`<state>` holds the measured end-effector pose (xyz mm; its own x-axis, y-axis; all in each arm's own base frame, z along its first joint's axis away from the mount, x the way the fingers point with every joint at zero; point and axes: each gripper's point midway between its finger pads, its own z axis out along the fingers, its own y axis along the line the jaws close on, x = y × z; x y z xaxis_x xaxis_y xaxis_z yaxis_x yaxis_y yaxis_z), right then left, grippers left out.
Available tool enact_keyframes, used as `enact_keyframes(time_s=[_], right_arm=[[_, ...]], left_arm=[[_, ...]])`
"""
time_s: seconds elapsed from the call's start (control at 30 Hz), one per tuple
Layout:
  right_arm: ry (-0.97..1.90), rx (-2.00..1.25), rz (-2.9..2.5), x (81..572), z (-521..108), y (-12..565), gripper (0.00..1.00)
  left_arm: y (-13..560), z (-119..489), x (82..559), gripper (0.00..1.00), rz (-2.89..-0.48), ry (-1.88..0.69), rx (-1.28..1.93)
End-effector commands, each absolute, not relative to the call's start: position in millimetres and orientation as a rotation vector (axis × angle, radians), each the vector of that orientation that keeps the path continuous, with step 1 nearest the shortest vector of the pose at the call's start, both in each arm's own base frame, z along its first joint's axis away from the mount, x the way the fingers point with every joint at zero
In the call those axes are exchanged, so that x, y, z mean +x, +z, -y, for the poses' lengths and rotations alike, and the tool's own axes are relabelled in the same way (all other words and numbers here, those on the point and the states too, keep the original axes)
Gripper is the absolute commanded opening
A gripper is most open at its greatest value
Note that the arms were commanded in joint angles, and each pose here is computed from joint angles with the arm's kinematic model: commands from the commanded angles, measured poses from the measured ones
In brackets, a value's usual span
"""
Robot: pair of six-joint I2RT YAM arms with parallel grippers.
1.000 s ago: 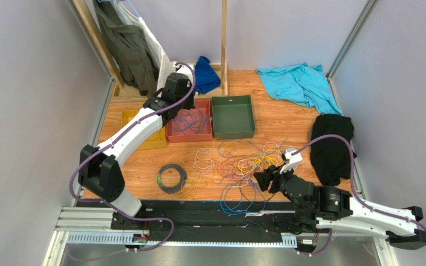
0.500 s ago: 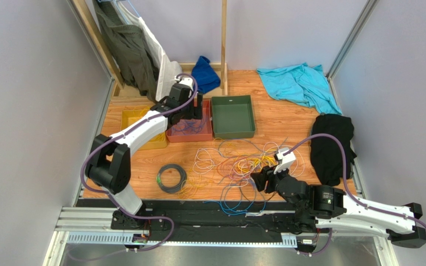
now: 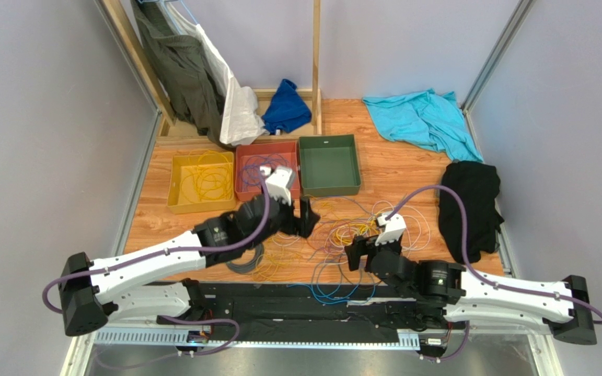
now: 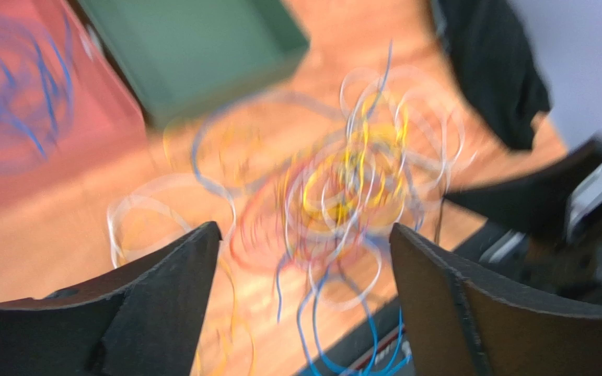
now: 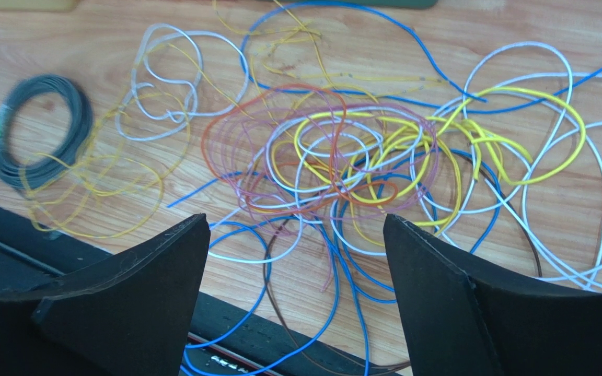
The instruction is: Untangle the cables
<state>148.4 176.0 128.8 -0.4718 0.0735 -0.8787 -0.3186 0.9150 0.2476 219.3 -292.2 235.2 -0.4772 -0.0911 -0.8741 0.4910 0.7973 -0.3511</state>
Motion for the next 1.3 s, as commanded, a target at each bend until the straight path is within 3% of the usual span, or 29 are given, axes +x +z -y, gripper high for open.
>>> enact_keyframes(time_s=[0.0,0.1,0.33,0.53,0.77,1.07,1.27], right_arm=[[0.418,-0.08,-2.031,157,-185,129,0.85],[0.389,-0.064,-2.062,156,-186,129,0.82],[0.498,0.018,-2.024,154,-181,150,0.8],[0.525,0.024,-1.994,154,-172,161,0.8],[0.555,0.028,-2.014,149,-170,157,0.8],[0.586,0.031,-2.002,147,-166,156,0.79],[0.589,0.031,-2.009,146,-165,153,0.79]], left_arm=[[190,289,181,0.84,-2.03,-0.762,0.194],[151,292,145,0.8,-2.075,-0.779,0.271],[118,328,82,0.81,-2.042,-0.839,0.457],[91,375,49,0.81,-2.081,-0.868,0.607],[58,397,48,0.85,-2.131,-0.741,0.648],[31,399,48,0.65,-2.193,-0.708,0.653],[23,396,45,0.39,-2.216,-0.694,0.664]])
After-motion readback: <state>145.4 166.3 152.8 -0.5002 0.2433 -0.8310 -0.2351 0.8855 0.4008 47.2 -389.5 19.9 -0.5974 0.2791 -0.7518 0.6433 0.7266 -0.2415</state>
